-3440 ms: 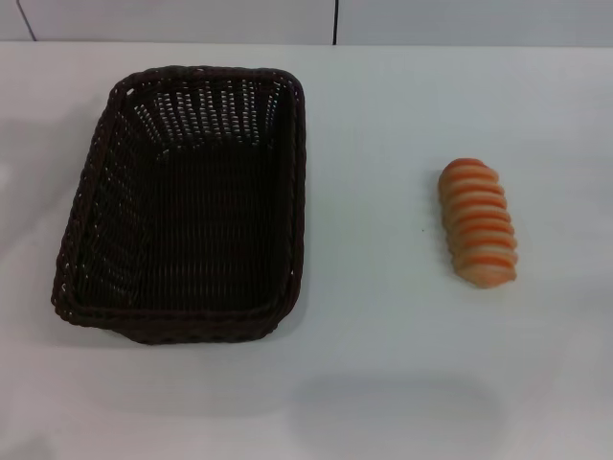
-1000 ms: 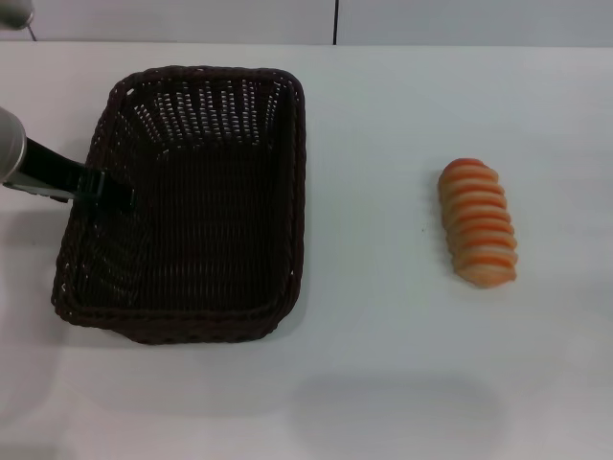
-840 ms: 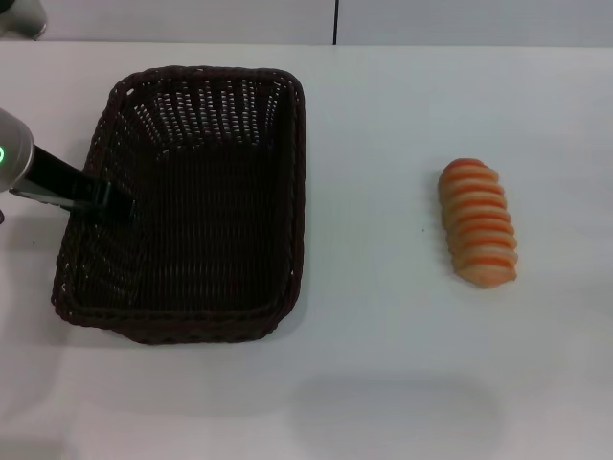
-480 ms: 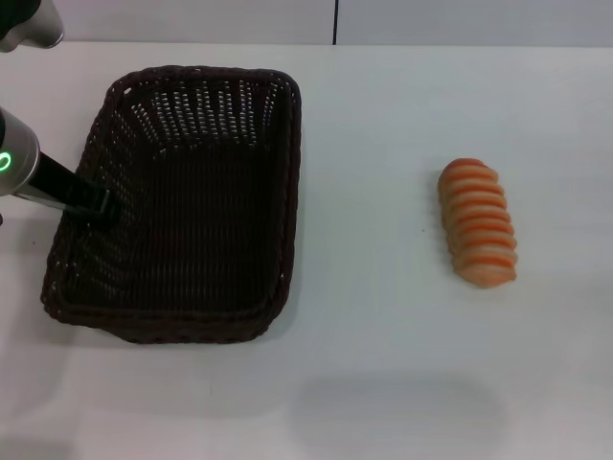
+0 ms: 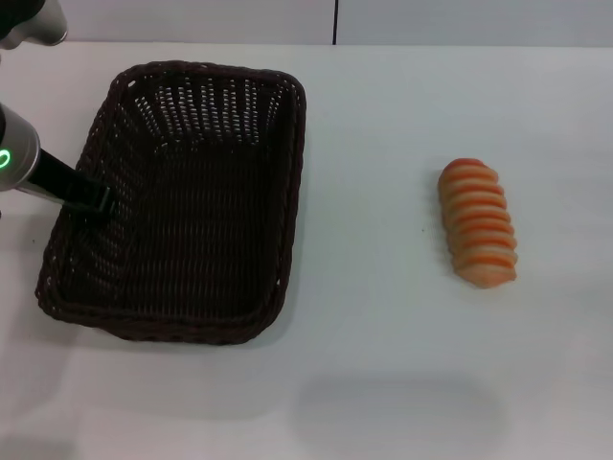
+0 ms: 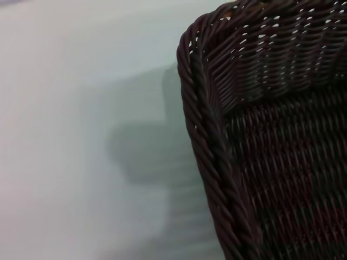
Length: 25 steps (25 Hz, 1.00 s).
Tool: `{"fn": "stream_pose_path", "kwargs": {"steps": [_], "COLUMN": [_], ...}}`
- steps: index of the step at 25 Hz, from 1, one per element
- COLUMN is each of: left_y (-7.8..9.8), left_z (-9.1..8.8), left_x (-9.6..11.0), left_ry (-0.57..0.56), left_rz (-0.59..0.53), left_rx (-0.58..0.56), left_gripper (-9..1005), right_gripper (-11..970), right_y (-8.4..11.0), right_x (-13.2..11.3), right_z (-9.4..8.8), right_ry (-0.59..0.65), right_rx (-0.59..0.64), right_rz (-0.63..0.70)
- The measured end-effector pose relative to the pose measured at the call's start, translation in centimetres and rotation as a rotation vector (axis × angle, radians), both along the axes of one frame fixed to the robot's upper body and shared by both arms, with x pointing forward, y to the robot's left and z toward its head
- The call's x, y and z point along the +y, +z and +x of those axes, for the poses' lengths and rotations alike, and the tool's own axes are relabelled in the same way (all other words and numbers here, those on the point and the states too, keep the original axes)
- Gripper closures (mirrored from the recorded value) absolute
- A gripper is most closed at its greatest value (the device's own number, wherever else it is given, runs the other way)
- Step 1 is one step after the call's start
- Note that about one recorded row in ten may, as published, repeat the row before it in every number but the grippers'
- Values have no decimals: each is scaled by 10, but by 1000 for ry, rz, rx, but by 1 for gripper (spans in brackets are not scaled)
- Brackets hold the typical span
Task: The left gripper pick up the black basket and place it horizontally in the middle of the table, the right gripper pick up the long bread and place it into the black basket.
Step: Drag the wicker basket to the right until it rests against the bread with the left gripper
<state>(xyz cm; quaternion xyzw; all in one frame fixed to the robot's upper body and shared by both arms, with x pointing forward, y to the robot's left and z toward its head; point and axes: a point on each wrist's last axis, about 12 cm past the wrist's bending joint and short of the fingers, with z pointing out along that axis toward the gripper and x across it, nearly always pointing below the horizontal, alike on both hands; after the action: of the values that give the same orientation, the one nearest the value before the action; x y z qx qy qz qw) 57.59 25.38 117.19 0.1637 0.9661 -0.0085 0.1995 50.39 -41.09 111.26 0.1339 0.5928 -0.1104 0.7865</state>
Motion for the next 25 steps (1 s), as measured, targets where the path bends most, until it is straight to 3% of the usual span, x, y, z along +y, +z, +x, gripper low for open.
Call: {"fn": "stream_pose_path", "kwargs": {"steps": [5,11,19,22,25], "left_y": [16,46,82,100,106], "left_z": [8,18,29,30,30], "left_x": [12,20,-1,-13,-17], "left_ry": [-89,-216,-440,-571,-637], "left_rz": [2,-105,-130,-156,-175], "left_rx": [-59,-125,-190,-216,-222], "left_gripper": [724,763,803,795,786], "right_gripper": [316,315,316,316,316], "right_y": [1,2,1,0,-1], "right_x": [0,-1,-3,-5,-5], "right_z": [0,-3,-6,-8,-9], "right_ry": [1,-3,-13,-19,-21], "right_rx": [-4,-6,-6,-3,-1], "right_rz": [-1,-1,7,9,10]}}
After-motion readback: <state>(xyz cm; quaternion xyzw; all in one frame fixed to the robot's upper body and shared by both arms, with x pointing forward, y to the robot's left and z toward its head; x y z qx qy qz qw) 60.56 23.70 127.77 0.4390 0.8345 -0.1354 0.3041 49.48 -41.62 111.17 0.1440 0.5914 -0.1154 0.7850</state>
